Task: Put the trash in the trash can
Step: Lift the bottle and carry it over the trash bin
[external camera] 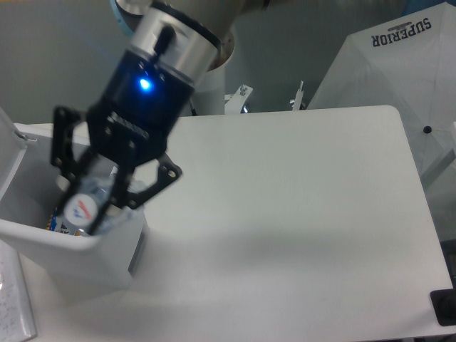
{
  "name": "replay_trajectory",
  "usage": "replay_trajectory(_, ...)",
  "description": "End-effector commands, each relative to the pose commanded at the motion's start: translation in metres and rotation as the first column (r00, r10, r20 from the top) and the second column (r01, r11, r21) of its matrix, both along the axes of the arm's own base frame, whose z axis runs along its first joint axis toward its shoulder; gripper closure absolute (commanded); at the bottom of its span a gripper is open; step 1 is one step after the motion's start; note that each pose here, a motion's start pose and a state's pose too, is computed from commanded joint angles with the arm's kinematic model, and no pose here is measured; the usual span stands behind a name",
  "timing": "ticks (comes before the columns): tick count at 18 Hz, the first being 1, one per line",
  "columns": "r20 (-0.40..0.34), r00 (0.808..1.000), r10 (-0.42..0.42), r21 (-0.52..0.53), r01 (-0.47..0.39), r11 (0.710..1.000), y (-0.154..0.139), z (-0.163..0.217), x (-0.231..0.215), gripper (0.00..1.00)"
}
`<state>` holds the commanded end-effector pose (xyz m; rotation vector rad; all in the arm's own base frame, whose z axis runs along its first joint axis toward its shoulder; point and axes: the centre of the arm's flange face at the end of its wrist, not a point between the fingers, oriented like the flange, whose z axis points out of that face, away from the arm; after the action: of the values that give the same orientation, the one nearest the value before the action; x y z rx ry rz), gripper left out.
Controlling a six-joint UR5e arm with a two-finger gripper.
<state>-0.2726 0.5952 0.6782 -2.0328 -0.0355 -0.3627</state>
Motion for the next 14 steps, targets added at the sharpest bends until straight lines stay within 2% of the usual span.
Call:
replay_trajectory(6, 0.021, 0.996, -0.086, -0.023, 0.087, 0.996, 0.021, -0.015, 0.052, 0.81)
replay_trajectory(11, 0.044, 0.992, -0.120, -0.041, 0.122, 0.992, 0.018, -0.038, 0.074, 0.77)
replay_trajectory(14, 0.046, 0.990, -0.135, -0.049, 0.138, 0.989, 0.022, -0.055, 0.080, 0.63)
